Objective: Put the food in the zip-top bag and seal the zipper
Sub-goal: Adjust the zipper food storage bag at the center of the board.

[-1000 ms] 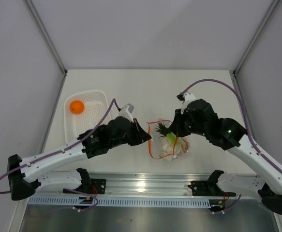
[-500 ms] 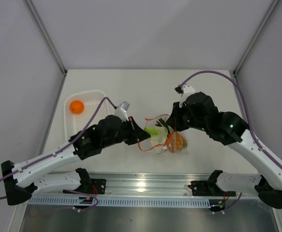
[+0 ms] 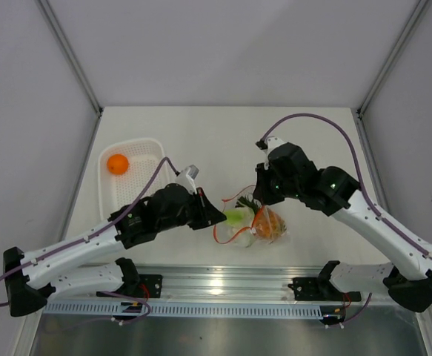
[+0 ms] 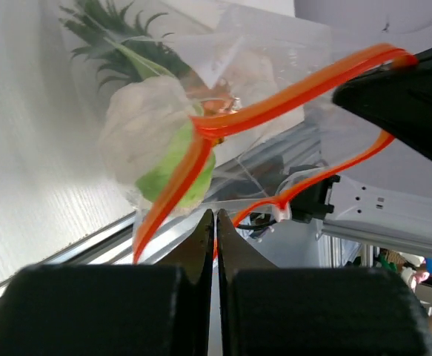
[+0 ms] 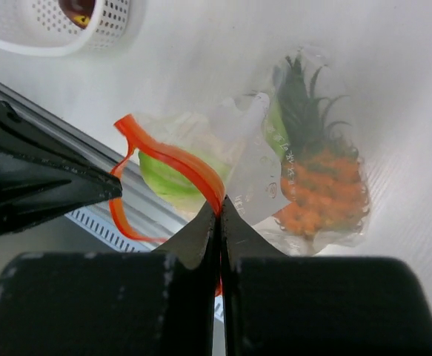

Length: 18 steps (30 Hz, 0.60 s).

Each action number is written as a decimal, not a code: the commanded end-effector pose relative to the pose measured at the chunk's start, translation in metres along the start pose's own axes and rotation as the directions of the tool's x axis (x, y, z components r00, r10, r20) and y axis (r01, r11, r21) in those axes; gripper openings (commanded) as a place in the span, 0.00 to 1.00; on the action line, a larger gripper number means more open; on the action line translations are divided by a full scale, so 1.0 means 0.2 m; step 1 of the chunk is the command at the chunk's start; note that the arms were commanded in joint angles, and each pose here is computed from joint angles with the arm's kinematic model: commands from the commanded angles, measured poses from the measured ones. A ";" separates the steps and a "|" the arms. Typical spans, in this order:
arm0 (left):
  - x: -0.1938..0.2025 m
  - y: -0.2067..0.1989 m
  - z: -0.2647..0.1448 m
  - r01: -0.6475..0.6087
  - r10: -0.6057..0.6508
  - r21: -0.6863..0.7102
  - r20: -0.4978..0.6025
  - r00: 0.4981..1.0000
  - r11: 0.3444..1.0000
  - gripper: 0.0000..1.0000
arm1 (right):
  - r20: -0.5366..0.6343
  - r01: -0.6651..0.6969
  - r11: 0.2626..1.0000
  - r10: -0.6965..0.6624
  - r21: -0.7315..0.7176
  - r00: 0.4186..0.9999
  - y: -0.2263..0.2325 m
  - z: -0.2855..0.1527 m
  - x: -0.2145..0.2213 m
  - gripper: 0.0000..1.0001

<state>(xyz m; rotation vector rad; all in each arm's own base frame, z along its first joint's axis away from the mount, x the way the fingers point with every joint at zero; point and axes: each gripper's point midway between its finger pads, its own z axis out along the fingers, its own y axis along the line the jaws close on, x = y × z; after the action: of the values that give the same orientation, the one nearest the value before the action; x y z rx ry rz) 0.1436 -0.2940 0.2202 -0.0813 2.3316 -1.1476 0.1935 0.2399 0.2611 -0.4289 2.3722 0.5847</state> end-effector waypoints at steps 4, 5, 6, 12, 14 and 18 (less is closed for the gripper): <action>-0.11 -0.15 -0.16 -0.030 0.022 0.104 0.071 0.997 0.994 0.01 | 0.202 0.013 0.994 0.010 -0.110 0.979 0.12 -0.34 -0.26 0.00; -0.11 -0.14 -0.16 -0.036 0.029 0.094 0.073 0.997 0.995 0.01 | 0.190 0.010 0.994 0.011 -0.107 0.982 0.11 -0.31 -0.24 0.00; -0.11 -0.13 -0.16 -0.041 0.034 0.082 0.081 0.996 0.996 0.01 | 0.177 0.010 0.995 0.008 -0.101 0.984 0.11 -0.28 -0.22 0.00; -0.28 -0.03 -0.30 -0.057 0.060 -0.019 0.236 0.970 0.998 0.78 | 0.119 0.007 0.999 -0.002 -0.041 0.993 0.04 -0.08 -0.12 0.00; -0.34 -0.03 -0.36 -0.076 0.081 -0.030 0.282 0.956 0.997 0.83 | 0.108 0.008 1.000 -0.005 -0.027 0.994 0.02 -0.05 -0.11 0.00; -0.47 0.05 -0.40 -0.027 0.053 -0.077 0.349 0.936 0.997 0.90 | 0.094 0.007 1.000 -0.005 -0.017 0.996 0.01 -0.02 -0.10 0.00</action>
<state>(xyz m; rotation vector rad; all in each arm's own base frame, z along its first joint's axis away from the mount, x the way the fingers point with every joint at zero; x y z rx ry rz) 0.1693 -0.2270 0.2792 -0.1938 2.1058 -1.0228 0.1944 0.2352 0.2525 -0.4293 2.3842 0.5590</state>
